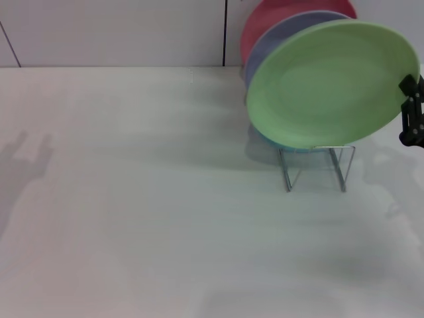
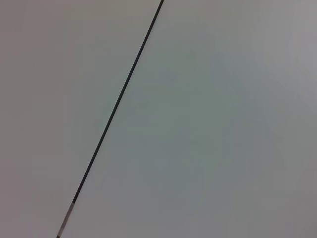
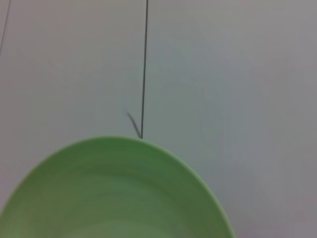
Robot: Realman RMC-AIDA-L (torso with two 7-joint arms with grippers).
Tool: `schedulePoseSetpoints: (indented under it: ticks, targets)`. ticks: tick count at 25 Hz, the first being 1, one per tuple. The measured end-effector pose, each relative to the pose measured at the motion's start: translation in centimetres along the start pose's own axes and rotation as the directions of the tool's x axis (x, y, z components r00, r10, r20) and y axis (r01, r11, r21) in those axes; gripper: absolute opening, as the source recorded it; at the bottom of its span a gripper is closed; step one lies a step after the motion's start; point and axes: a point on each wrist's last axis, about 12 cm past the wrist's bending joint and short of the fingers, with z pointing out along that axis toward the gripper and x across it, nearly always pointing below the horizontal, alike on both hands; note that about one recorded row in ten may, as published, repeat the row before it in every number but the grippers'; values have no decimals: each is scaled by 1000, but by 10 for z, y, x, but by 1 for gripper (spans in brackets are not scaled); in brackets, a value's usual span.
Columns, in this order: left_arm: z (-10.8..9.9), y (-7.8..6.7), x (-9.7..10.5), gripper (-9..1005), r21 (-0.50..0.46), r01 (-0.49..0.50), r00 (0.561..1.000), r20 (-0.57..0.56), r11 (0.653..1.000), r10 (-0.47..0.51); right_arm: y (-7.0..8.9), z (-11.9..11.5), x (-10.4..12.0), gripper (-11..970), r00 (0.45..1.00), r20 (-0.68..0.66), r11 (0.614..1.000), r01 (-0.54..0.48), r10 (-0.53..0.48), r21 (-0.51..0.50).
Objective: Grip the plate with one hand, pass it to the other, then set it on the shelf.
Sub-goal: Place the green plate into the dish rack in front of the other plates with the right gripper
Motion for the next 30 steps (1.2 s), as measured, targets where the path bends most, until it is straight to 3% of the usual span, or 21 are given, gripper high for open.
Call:
schedulePoseSetpoints:
  ticks: [30]
  targets:
    - [2,1,-5,528,12,-9,1000,13,1000,9,-2,-17,8,23,998,-61,1000,14,-13,27]
